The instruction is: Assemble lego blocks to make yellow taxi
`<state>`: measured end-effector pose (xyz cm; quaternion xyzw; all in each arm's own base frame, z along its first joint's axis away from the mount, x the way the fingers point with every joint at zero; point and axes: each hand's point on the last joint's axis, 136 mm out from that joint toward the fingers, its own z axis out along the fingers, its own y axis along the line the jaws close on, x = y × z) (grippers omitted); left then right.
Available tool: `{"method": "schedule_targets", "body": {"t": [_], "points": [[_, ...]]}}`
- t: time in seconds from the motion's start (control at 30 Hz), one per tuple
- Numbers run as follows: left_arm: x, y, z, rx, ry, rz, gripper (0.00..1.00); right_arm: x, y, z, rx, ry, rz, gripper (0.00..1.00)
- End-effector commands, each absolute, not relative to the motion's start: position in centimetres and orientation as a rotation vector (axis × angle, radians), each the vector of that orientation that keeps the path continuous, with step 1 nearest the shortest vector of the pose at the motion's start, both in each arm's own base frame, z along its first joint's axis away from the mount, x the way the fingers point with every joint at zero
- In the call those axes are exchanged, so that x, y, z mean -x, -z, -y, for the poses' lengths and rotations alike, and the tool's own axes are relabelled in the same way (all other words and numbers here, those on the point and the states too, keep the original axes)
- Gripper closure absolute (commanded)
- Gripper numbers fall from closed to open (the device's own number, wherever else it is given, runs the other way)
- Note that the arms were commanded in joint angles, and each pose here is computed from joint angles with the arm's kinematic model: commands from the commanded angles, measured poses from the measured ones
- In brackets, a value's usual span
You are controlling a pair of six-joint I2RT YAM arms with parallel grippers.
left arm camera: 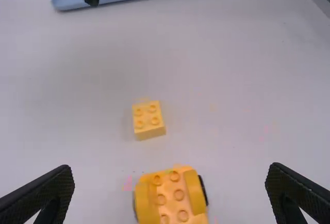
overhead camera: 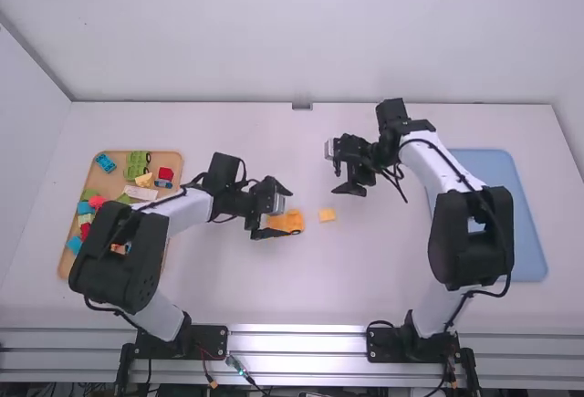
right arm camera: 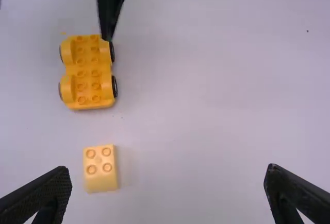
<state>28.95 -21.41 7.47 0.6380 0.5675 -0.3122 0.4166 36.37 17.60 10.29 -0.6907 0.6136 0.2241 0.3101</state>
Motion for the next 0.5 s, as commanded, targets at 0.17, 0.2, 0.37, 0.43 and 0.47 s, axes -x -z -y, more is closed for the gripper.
{"method": "schedule_targets", "body": {"t": [0.17,0.2,0.37,0.43,0.47], "points": [[-29.4,-6.0,21.1,-1.431,0.794,-1.574,0.01,-33.6,-6.5,-17.9,1.723,-0.697,-1.538,0.01],[-29.5,-5.7,21.0,-1.417,0.783,-1.590,0.01,-33.4,-5.8,-17.8,1.710,-0.693,-1.546,0.01],[-29.3,-4.9,21.0,-1.413,0.788,-1.593,0.01,-33.1,-3.7,-18.4,1.626,-0.731,-1.529,0.01],[-29.2,-4.7,21.0,-1.413,0.792,-1.599,0.01,-33.0,-2.6,-18.4,1.607,-0.759,-1.542,0.01],[-29.2,-4.7,21.0,-1.413,0.793,-1.600,0.01,-32.7,-2.1,-18.5,1.605,-0.789,-1.533,0.01]]}}
